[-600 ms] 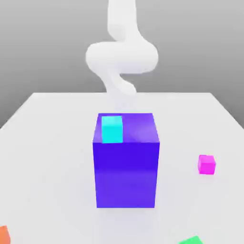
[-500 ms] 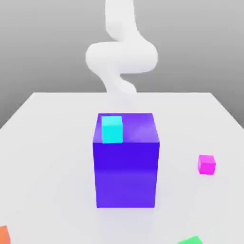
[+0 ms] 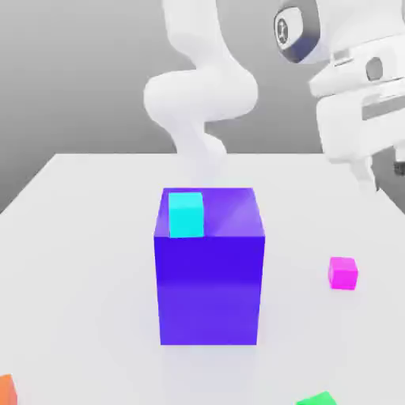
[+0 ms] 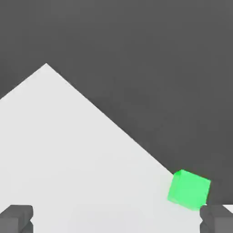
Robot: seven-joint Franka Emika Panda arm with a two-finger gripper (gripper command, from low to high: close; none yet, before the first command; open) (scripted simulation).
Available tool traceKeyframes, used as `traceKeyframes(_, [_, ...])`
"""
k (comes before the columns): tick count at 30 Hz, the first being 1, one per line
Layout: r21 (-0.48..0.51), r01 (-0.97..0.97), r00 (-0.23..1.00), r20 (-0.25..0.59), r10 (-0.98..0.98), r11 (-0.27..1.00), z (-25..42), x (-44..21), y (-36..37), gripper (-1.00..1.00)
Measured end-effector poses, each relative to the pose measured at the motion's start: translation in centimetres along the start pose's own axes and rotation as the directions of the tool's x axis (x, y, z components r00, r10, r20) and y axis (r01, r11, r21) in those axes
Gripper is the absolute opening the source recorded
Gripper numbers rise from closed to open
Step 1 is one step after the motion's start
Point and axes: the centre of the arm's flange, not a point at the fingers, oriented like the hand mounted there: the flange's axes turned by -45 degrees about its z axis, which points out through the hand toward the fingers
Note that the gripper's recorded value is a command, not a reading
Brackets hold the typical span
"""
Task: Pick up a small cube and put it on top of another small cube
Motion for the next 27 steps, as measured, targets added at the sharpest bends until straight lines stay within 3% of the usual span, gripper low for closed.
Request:
traceKeyframes(7, [0.102,0.283,0.945,0.14,-0.295,0.954,9.2,-4.4,-9.1,0.0])
traceKeyframes(13, [0.192,0.515,0.806,0.222,-0.548,0.835,14.8,-10.5,-16.3,0.0])
traceKeyframes(20, [0.195,0.508,0.806,0.235,-0.543,0.839,20.7,-12.8,-15.9,0.0])
traceKeyframes(21, [0.196,0.508,0.806,0.235,-0.543,0.839,21.2,-13.0,-15.9,-1.0])
traceKeyframes(27, [0.196,0.508,0.806,0.236,-0.543,0.839,21.4,-13.2,-16.0,-1.0])
